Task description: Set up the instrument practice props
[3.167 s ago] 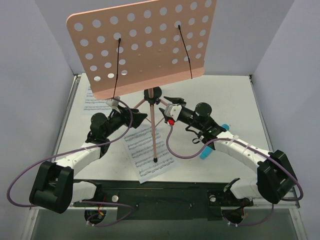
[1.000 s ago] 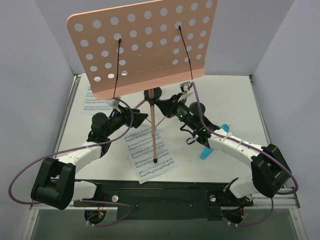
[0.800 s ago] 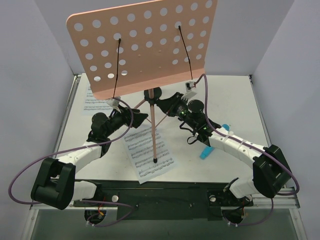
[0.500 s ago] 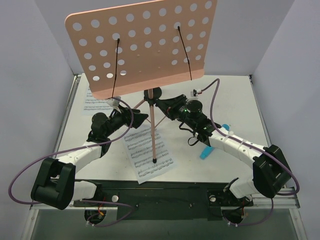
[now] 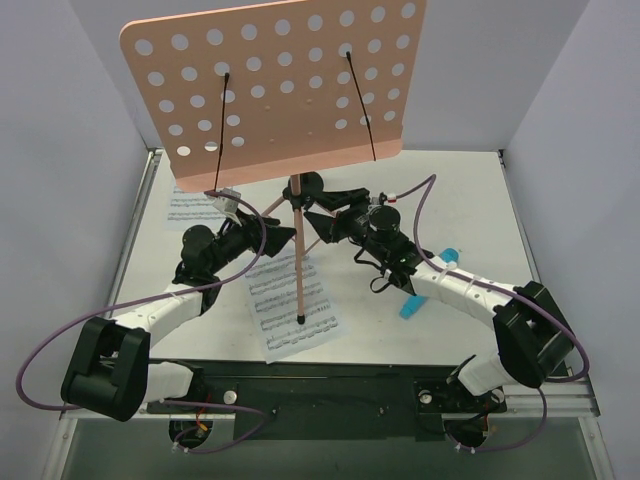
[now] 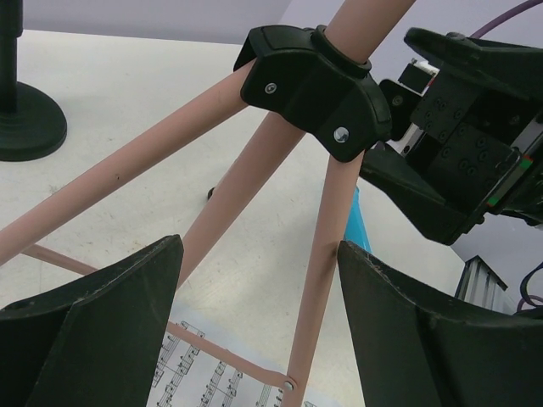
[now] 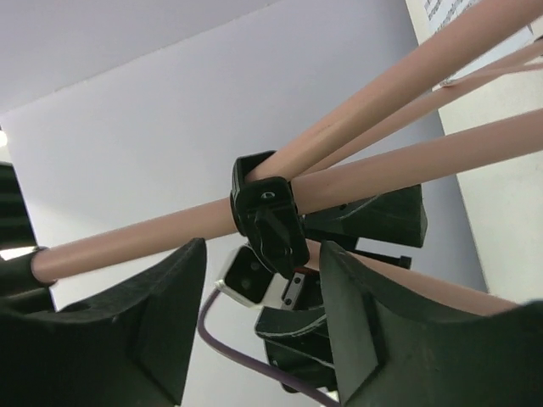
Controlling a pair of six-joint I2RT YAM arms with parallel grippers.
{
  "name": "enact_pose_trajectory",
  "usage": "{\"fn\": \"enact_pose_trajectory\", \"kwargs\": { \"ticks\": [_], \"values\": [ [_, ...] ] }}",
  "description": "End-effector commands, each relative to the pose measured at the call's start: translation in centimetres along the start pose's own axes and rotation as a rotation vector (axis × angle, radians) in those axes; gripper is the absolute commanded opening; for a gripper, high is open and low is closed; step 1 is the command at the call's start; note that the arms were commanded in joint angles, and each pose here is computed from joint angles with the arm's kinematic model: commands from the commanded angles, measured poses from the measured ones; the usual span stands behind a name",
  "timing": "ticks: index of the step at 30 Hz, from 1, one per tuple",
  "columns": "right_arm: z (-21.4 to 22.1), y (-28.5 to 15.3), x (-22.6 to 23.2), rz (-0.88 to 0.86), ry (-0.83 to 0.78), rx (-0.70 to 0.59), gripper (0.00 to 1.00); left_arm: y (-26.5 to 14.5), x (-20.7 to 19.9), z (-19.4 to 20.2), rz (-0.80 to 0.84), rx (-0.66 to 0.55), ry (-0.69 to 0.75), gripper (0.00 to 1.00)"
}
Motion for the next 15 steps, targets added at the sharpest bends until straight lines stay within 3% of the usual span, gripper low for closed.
{"fn": "enact_pose_trajectory", "kwargs": {
  "ticks": [1, 6, 11, 12, 13, 14, 15],
  "values": [
    [0.0, -1.5, 2.5, -0.193, -0.208, 0.058, 0.55, 0.3, -1.6, -2.2, 0.051, -0.05, 0.054, 0.84],
    [-1.7, -3.7, 1.4, -0.251, -0.697, 0.088, 0.56, 0.4, -1.7, -2.2, 0.06, -0.047, 0.049, 0.84],
    [-1.5, -5.1, -1.9, -0.234, -1.523, 0.166, 0.56, 0.2, -1.9, -2.2, 0.061, -0.051, 0.044, 0.84],
    [-1.1, -5.5, -3.1, -0.25, -1.791, 0.202, 0.56, 0.2, -2.0, -2.3, 0.064, -0.053, 0.045, 0.84],
    [-1.1, -5.7, -3.8, -0.243, -1.92, 0.216, 0.56, 0.1, -2.0, -2.2, 0.064, -0.053, 0.045, 0.84],
    [-0.7, -6.1, -4.9, -0.265, -2.151, 0.269, 0.57, 0.1, -2.1, -2.2, 0.065, -0.052, 0.045, 0.84],
    [-1.1, -6.1, -5.3, -0.247, -2.242, 0.264, 0.58, 0.0, -2.1, -2.2, 0.065, -0.052, 0.047, 0.84]
  ]
}}
Point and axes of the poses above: each gripper's point midway between its finger pads, its own y axis out along the fingers, its own x axis along the line the jaws close on, z = x × y, the point moved 2 cm from there along -y, back along the fingers
